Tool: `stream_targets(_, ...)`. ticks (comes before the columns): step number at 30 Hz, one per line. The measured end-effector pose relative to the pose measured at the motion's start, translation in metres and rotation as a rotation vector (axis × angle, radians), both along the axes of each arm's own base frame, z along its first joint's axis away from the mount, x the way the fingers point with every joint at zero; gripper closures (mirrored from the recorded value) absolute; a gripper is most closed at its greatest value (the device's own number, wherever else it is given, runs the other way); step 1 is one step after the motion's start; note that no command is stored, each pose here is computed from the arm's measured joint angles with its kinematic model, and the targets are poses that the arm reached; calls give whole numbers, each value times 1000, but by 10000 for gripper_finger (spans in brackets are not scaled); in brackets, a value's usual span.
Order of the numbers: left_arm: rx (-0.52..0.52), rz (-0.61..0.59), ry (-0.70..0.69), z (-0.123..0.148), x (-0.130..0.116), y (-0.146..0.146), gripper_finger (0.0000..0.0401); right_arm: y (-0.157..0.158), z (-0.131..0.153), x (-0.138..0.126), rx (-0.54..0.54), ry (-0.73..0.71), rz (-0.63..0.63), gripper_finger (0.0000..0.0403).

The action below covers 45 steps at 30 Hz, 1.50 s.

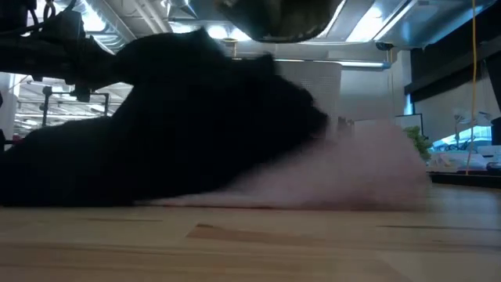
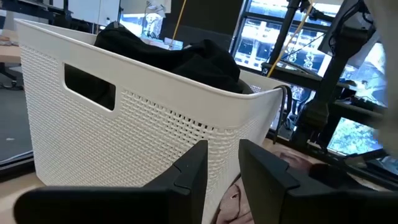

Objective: Sort clothes
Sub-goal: Put the brown shorts into the white laundry organizer

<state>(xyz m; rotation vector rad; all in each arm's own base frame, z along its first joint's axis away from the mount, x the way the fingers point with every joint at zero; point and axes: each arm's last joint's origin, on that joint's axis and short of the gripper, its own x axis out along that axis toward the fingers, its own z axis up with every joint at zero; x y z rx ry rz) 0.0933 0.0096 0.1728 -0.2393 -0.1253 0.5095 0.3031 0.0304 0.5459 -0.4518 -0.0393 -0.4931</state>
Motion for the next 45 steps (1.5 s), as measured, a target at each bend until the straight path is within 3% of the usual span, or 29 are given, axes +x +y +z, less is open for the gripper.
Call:
stream_targets(5, 0, 0, 0, 0, 0, 0, 315, -39, 31, -11, -126, -194, -103, 382)
stream_targets(8, 0, 0, 0, 0, 0, 0, 315, -64, 38, -15, -250, -227, -147, 385)
stream_targets(10, 10, 1, 6, 0, 0, 0, 315, -79, 37, -13, -243, -256, -174, 386)
stream_targets(13, 20, 2, 11, 0, 0, 0, 315, -99, 24, -5, -150, -208, -156, 384)
stream_targets(21, 19, 2, 11, 0, 0, 0, 315, -127, -44, 22, 136, 140, -181, 381)
stream_targets(27, 11, 1, 6, 0, 0, 0, 315, -157, -111, 33, 367, 357, -284, 380)
stream_targets(32, 11, 1, 7, 0, 0, 0, 315, -189, -174, 38, 505, 428, -340, 380)
stream_targets(36, 19, 2, 11, 0, 0, 0, 315, -205, -230, 50, 610, 468, -287, 380)
stream_targets(45, 23, 1, 15, 0, 0, 0, 315, -209, -317, 83, 751, 595, -165, 379)
